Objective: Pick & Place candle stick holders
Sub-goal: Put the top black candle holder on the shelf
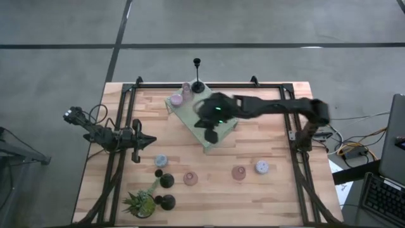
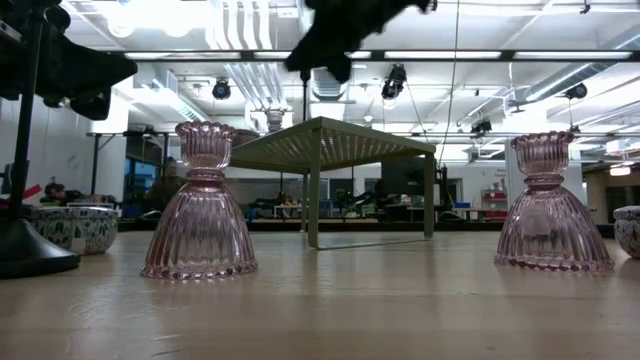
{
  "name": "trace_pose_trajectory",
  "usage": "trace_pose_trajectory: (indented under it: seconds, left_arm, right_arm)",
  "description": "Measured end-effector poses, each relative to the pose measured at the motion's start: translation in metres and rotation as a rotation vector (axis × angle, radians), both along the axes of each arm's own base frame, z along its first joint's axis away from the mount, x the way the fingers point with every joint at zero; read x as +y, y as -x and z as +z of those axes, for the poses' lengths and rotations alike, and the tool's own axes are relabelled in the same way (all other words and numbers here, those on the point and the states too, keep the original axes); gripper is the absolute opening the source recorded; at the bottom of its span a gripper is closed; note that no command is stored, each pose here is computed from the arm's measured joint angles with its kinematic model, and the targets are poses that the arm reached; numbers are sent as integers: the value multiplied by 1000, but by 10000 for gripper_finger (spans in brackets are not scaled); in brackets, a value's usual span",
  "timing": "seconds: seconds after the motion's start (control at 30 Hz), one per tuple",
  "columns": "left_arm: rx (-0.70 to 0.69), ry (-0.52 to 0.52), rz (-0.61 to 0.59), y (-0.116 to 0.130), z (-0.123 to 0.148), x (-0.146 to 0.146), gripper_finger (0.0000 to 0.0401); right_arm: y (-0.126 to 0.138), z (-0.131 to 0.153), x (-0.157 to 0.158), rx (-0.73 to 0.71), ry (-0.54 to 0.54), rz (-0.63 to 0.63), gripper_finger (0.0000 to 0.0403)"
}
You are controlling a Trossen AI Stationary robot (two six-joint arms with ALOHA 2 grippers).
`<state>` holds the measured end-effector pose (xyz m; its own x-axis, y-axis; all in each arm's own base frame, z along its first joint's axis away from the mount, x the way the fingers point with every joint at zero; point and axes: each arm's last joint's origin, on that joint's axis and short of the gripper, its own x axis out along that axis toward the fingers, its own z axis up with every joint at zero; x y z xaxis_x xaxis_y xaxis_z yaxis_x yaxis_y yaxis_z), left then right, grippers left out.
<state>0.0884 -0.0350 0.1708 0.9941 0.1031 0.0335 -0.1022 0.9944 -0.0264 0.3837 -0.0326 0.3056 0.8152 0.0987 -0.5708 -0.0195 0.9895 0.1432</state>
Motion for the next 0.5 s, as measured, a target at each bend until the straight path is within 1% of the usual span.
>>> trace_pose_trajectory:
  seconds: [0.2, 0.33, 0.4, 0.5]
  left_arm:
    - [0, 0, 0, 0, 0, 0, 21]
    - [0, 0, 0, 0, 0, 0, 21]
    - [0, 0, 0, 0, 0, 0, 21]
    - [0, 0, 0, 0, 0, 0, 21]
  right_arm:
    - [65, 8, 37, -213, 11, 94, 8]
    - [108, 11, 55, -324, 49, 91, 8]
    - [128, 11, 62, -367, 61, 114, 8]
    - [155, 6, 72, -443, 36, 164, 8]
